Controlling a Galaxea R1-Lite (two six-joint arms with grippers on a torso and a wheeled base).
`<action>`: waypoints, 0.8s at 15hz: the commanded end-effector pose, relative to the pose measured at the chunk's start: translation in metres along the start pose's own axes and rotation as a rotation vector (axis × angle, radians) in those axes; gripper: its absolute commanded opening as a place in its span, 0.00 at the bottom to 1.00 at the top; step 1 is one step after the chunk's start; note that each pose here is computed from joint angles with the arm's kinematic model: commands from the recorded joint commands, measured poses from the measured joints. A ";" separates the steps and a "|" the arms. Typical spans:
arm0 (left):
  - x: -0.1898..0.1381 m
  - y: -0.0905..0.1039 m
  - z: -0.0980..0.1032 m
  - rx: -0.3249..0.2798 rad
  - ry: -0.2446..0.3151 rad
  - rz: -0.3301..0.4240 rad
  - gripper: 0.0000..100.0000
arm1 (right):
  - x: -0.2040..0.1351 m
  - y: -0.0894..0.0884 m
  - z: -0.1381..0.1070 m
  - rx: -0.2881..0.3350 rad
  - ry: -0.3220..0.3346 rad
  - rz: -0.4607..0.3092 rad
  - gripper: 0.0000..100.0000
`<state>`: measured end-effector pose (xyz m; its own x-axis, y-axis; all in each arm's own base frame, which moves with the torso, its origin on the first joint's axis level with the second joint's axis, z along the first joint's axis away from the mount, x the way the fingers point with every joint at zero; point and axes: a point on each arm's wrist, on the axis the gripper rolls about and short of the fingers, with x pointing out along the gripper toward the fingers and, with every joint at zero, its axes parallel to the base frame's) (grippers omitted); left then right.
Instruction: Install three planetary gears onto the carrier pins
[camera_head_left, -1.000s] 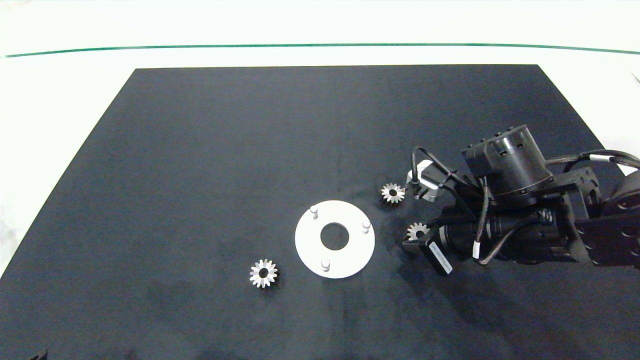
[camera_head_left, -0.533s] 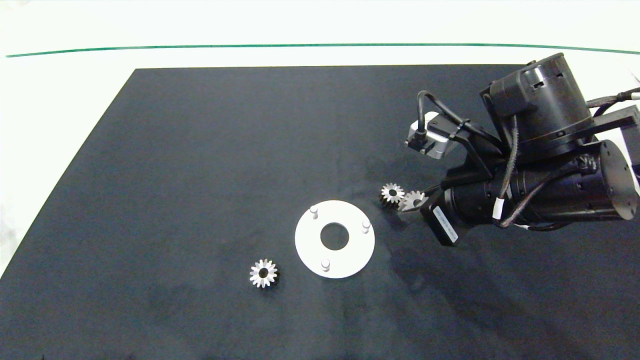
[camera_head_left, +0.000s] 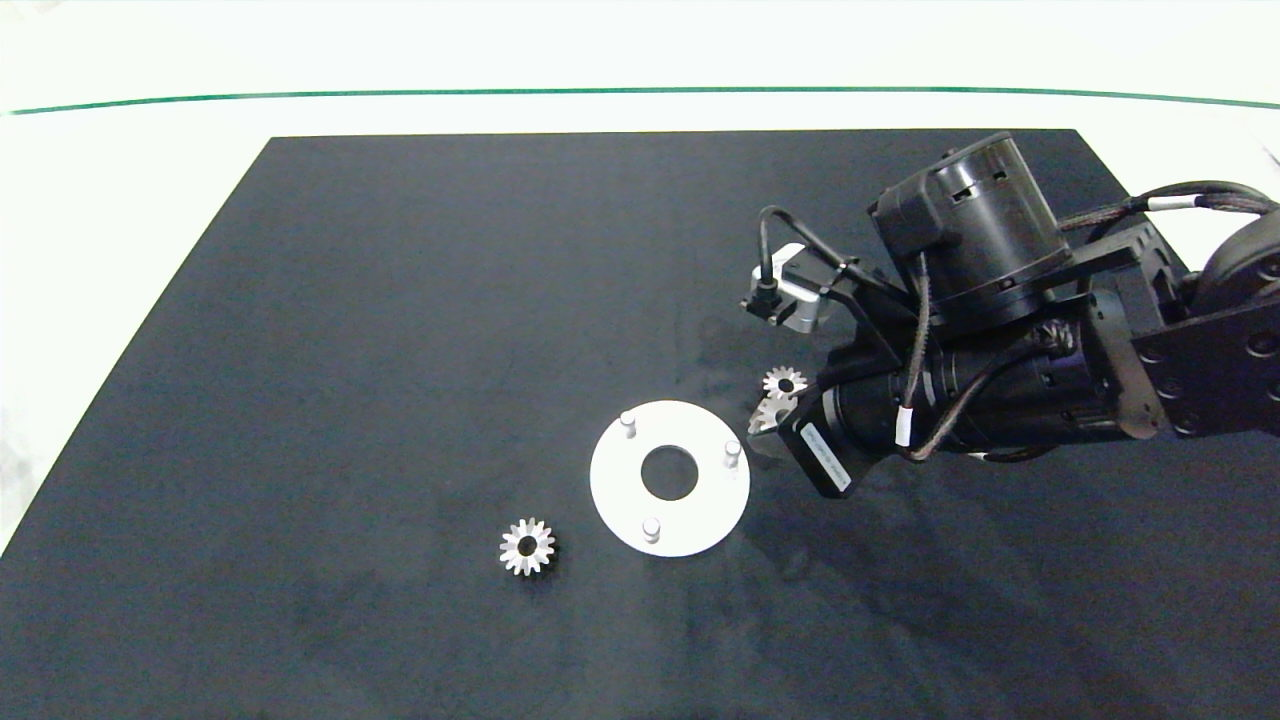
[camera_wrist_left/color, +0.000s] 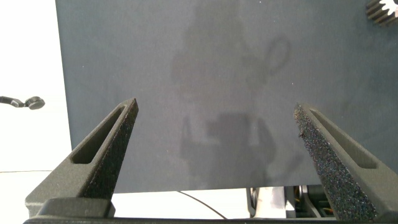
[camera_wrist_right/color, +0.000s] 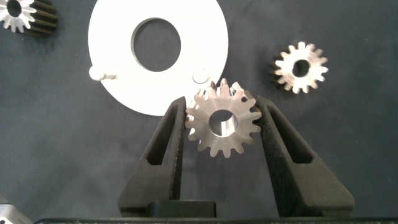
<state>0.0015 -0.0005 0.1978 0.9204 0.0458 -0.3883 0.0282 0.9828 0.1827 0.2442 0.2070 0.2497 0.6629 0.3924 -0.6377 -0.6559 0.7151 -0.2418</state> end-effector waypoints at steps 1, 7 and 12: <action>0.000 0.000 0.000 0.001 0.003 -0.001 1.00 | 0.013 0.003 0.001 -0.005 0.022 0.006 0.22; -0.002 0.000 -0.001 0.002 -0.008 0.002 1.00 | 0.024 0.008 0.004 0.005 0.033 0.016 0.22; -0.003 0.000 -0.002 0.009 -0.015 0.003 1.00 | 0.030 0.008 0.004 0.005 0.038 0.016 0.22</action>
<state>-0.0013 -0.0008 0.1979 0.9259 0.0462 -0.3749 0.0285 0.9811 0.1912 0.2591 0.2256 0.2333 0.6399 0.3848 -0.6652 -0.6632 0.7138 -0.2252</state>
